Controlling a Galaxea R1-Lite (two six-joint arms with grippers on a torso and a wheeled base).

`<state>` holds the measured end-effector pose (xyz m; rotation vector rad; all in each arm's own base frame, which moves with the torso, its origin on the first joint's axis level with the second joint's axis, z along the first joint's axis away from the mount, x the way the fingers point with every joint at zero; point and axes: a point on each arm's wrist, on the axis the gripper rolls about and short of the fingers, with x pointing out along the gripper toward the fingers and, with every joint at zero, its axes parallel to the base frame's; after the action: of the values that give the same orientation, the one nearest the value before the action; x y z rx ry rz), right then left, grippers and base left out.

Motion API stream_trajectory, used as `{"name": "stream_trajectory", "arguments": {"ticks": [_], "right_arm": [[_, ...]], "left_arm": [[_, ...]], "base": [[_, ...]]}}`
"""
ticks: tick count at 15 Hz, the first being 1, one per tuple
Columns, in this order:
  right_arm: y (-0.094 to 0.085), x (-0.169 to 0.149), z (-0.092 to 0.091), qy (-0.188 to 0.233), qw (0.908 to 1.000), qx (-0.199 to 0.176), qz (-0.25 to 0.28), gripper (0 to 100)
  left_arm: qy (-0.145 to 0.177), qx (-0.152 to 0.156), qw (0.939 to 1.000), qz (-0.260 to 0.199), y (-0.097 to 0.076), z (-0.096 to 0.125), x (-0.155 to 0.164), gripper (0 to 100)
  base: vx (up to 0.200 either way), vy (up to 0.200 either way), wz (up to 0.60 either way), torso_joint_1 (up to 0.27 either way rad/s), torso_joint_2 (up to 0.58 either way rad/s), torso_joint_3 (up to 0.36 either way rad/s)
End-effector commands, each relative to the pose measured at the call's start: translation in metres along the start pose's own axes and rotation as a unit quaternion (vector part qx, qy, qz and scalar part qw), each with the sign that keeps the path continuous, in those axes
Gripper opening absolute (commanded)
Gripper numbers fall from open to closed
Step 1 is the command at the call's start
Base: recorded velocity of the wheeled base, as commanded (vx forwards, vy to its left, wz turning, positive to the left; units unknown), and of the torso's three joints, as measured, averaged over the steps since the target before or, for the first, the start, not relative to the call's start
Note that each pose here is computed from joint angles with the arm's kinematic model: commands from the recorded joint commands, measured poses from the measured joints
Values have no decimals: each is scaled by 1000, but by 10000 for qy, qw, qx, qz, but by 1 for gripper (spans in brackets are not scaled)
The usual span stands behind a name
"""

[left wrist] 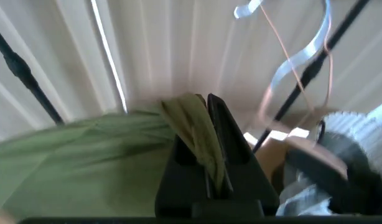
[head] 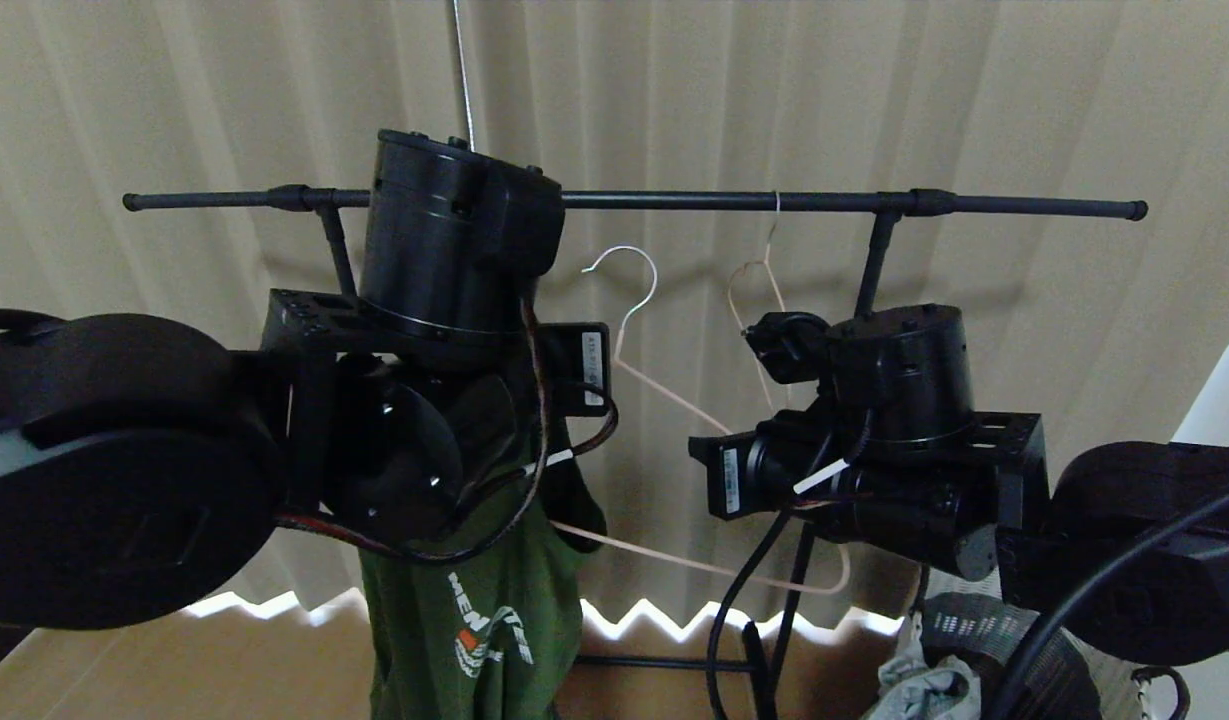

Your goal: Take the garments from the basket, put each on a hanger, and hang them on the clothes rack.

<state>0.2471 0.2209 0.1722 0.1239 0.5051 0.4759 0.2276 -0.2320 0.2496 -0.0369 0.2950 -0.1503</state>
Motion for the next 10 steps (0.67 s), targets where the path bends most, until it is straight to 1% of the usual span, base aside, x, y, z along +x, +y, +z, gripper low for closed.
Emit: {"name": "stream_trajectory", "arguments": {"ticks": [1,3,6,8,9,10], "right_arm": [[5,-5,0,-16,10000,-5,87,0],[7,-8,-1,-14,9999,30,122,0],[9,-5,-2,11,9999,58,128,0],[9,-5,-2,6,9999,56,137,0],[9,-5,-2,6,9999,56,137,0],[12,-6,-2,3,9998,39,183,0]], "left_arm": [[-32,-70,9999,97,0,3,11,0],[-165,-216,9996,88,-1,8,13,0],[-132,-121,9998,-99,1,7,6,0],[22,34,9979,-642,2,5,2,0],[95,95,9967,-804,2,2,1,0],[215,228,9921,-1213,3,-1,-2,0]], "base": [[0,0,0,0,0,0],[0,0,0,0,0,0],[0,0,0,0,0,0],[0,0,0,0,0,0],[0,0,0,0,0,0],[0,0,0,0,0,0]]}}
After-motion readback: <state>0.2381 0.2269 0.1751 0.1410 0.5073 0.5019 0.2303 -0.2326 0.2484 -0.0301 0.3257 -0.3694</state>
